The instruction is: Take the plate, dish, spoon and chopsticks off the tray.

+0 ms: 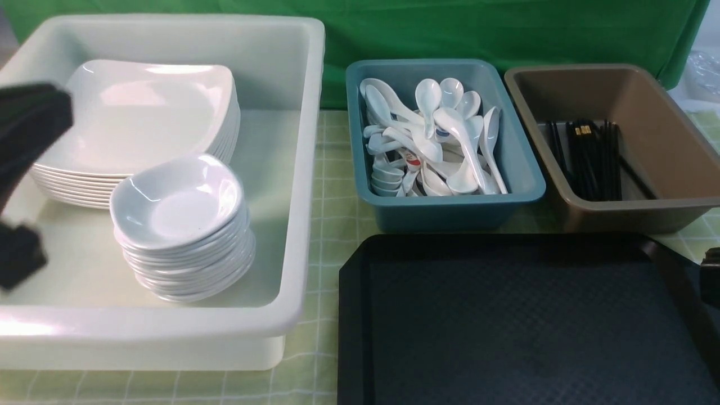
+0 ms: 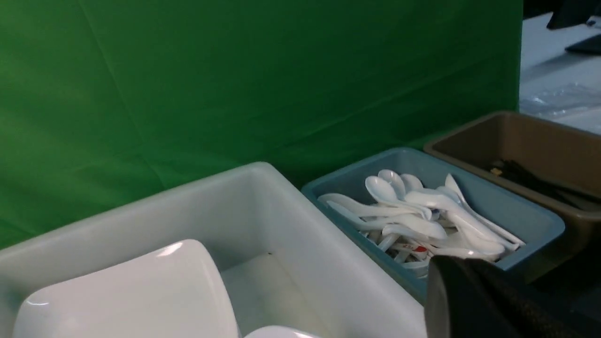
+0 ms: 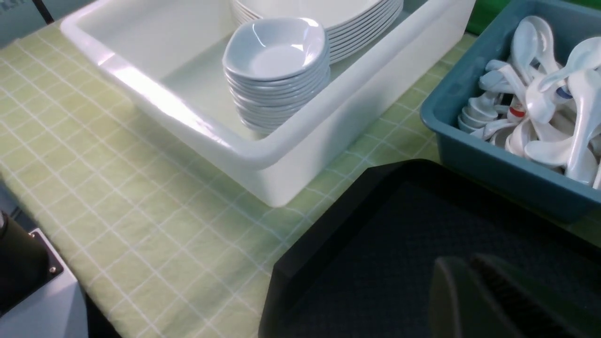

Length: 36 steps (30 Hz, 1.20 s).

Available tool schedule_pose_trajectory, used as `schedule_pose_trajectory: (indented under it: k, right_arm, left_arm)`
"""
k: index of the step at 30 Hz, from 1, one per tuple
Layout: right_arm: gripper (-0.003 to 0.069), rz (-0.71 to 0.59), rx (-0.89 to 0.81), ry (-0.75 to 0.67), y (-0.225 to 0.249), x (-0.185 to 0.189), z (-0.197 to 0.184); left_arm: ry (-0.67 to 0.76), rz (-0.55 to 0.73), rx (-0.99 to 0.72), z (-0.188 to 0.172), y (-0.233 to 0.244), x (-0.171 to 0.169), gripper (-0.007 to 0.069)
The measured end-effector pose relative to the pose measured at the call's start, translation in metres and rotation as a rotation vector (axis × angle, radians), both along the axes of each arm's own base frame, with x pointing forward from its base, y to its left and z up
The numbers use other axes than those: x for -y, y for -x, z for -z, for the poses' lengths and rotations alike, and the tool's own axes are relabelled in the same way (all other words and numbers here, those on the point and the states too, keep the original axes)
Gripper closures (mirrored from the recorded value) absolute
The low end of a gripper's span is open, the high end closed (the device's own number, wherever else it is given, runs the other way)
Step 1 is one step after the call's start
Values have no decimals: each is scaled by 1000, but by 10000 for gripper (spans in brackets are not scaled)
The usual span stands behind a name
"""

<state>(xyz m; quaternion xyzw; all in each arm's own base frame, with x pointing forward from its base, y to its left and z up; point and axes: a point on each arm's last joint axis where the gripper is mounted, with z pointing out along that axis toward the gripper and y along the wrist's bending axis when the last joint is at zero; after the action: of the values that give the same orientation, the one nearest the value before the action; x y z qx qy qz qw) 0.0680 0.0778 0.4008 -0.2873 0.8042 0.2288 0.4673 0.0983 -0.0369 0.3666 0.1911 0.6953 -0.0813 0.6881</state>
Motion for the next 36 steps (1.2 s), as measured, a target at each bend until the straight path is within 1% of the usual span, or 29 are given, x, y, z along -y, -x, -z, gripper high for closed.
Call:
schedule_pose_trajectory:
  k: [1,2,3,5,13,17,20,22,25,26,27,28,30,31,34,35,36]
  right_arm:
    - [592,0,0,0,0,0,0]
    - [586,0,1,-1,0,0,0]
    - [585,0,1,-1,0,0,0]
    - [583,0,1,-1,0,0,0]
    - [564,0,1,-1,0,0,0]
    - [553,15,2,-6,-1,1,0]
    - [549,78,11,-13,-8,3,6]
    - [554,177,52,-2,-17,11,10]
    - [601,270,96,-18,-21,23,15]
    - [628,314,135,-8,-20,32,25]
    - [630,317,146,-9,-20,33,28]
    - [638,352,190,6,-19,40,40]
    - [641,390,256,53,-17,48,68]
    - [641,441,294,72,-13,56,86]
    - [641,541,321,91,-6,67,133]
    - [641,615,328,93,-2,71,148]
    - [641,596,331,81,-1,71,150]
  left_arm:
    - [0,0,0,0,0,0,615]
    - [23,-70,58,7,11,-5,615]
    - [28,-51,82,11,15,-7,615]
    - [21,-68,107,15,19,-10,615]
    - [-161,-92,115,34,20,-12,615]
    - [-195,-89,103,39,19,-12,615]
    - [-201,-85,94,41,19,-12,615]
    - [-209,-87,95,41,19,-12,615]
    - [-211,-86,95,41,19,-12,615]
    - [-211,-87,95,41,19,-12,615]
    - [-211,-87,95,41,19,-12,615]
    - [-211,-87,95,41,19,-12,615]
    - [-211,-86,94,41,19,-12,615]
    - [-211,-86,94,41,19,-12,615]
    - [-212,-86,94,41,19,-12,615]
    - [-213,-85,93,41,19,-12,615]
    - [-213,-85,93,41,19,-12,615]
